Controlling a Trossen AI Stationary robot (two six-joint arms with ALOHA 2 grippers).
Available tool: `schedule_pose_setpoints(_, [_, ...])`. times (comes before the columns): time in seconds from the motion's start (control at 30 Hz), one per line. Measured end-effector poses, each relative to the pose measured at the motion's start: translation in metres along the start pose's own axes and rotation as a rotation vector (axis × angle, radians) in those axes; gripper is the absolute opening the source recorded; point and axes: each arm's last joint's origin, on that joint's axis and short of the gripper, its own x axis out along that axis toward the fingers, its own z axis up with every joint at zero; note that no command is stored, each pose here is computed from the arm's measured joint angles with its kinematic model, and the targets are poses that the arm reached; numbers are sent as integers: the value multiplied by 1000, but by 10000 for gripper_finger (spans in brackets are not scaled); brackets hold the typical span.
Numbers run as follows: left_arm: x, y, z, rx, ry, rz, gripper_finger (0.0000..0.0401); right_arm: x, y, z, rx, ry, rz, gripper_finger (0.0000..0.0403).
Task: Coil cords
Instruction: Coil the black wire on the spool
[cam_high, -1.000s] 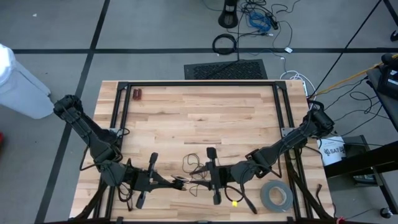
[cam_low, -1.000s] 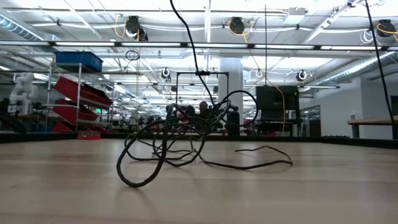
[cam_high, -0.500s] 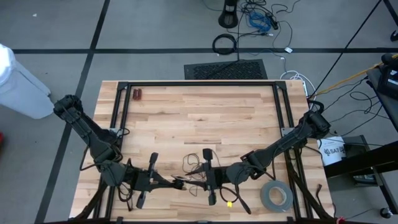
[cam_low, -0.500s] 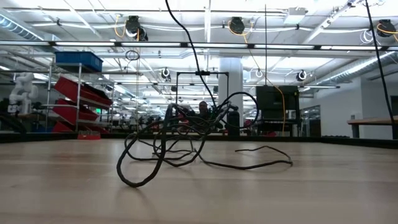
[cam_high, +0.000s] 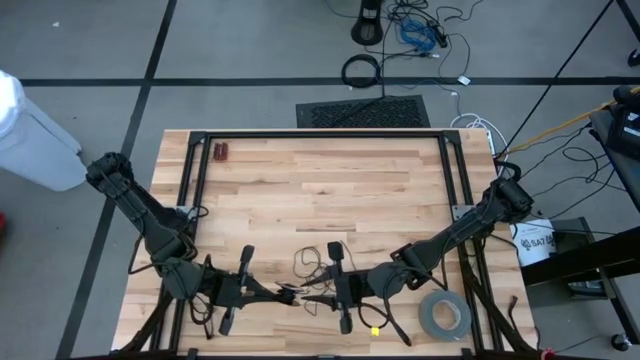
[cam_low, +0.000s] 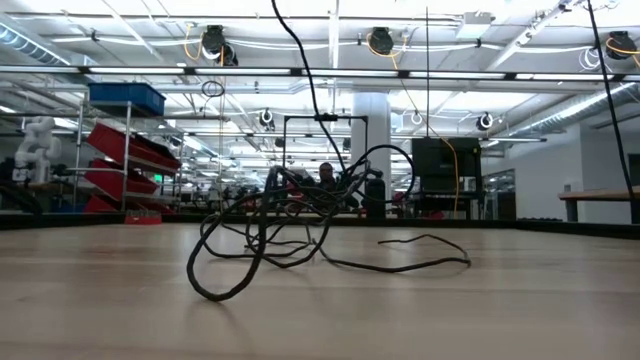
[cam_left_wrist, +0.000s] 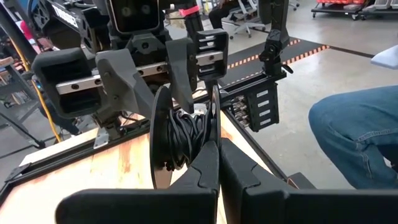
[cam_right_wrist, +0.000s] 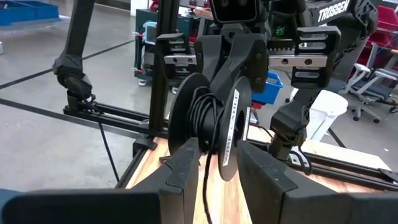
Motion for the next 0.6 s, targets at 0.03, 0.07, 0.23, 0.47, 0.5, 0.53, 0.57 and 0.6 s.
schedule_pose_setpoints(0.03, [0,0,0,0,0,0,0,0,-1,0,0,0,-2,98])
schedule_pose_setpoints(0.07, [0,0,0,0,0,0,0,1,-2,0,0,1,-4,97])
schedule_pose_setpoints(0.23, [0,0,0,0,1,0,0,6,-7,-4,0,12,-16,83])
schedule_pose_setpoints(0.47, [0,0,0,-1,-1,0,0,5,-3,-5,-18,15,-4,65])
schedule_pose_setpoints(0.5, [0,0,0,-1,0,0,0,5,-3,-4,-20,14,-3,64])
schedule_pose_setpoints(0.53, [0,0,0,-1,-1,0,0,4,-3,-4,-20,12,-3,64])
schedule_pose_setpoints(0.57, [0,0,0,-1,-1,0,0,4,-3,-3,-20,10,-3,64])
schedule_pose_setpoints(0.6, [0,0,0,-1,0,0,0,4,-3,-3,-19,8,-3,64])
